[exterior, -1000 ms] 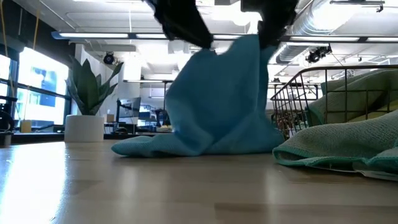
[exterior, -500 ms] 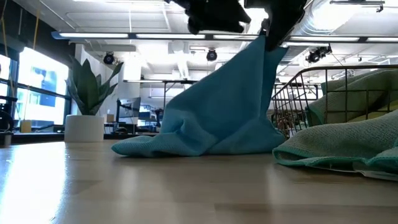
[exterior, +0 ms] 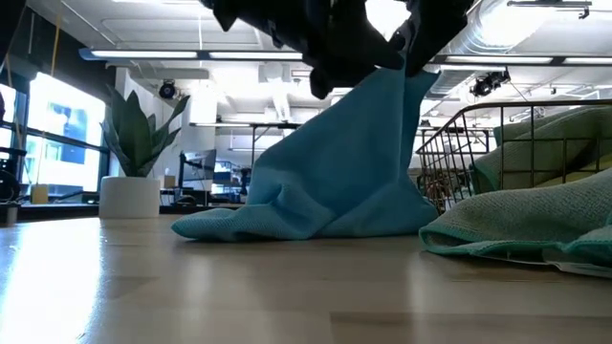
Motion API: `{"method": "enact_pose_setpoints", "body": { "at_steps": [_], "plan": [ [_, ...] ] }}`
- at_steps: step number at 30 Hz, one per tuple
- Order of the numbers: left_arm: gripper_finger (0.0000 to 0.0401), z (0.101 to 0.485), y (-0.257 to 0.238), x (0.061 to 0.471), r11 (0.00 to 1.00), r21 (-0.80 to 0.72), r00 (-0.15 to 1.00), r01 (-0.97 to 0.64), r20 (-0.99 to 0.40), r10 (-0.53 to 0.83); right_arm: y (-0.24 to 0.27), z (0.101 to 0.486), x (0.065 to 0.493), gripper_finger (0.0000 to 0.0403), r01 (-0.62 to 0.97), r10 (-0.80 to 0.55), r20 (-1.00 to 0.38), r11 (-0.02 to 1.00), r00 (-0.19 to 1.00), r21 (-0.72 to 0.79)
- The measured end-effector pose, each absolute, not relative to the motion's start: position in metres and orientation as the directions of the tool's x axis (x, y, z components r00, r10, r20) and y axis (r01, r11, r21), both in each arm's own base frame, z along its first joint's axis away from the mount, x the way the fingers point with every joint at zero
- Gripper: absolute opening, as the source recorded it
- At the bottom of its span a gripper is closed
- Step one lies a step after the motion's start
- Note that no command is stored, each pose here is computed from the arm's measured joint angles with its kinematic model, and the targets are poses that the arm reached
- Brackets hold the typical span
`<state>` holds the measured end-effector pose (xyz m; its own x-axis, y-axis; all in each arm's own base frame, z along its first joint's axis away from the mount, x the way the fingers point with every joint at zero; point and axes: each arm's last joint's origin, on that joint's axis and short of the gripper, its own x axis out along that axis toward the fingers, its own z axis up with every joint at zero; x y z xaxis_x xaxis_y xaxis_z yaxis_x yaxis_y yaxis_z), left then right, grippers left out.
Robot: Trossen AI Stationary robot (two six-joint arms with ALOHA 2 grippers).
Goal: Fold microfiber towels
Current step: Fold the blue microfiber cloth
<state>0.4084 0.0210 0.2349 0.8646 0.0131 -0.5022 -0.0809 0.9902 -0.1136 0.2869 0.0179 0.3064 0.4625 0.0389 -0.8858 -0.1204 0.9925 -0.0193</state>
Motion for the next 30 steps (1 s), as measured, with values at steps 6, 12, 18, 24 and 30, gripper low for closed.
{"method": "enact_pose_setpoints", "body": {
  "at_steps": [6,12,18,24,30],
  "plan": [
    [0.0184,0.229,0.019,0.408,0.984,-0.177,0.842,0.014,-0.529,-0.107,0.02,0.306,0.286,0.0,-0.133,0.039,-0.89,0.991,0.454,-0.024],
    [0.0184,0.216,0.015,0.398,0.962,-0.247,0.729,0.119,-0.636,-0.253,0.019,0.304,0.281,0.0,-0.128,0.021,-0.915,0.991,0.402,-0.033],
    [0.0184,0.204,0.013,0.384,0.954,-0.273,0.585,0.121,-0.757,-0.291,0.018,0.303,0.28,0.0,-0.126,0.019,-0.919,0.991,0.393,-0.034],
    [0.0184,0.198,0.01,0.37,0.946,-0.315,0.455,0.07,-0.834,-0.312,0.018,0.303,0.279,0.0,-0.117,0.013,-0.923,0.993,0.384,-0.034],
    [0.0184,0.208,-0.008,0.368,0.908,-0.418,0.459,0.018,-0.804,-0.379,0.016,0.302,0.277,0.0,-0.085,-0.057,-0.928,0.992,0.369,-0.095]
  ]
}}
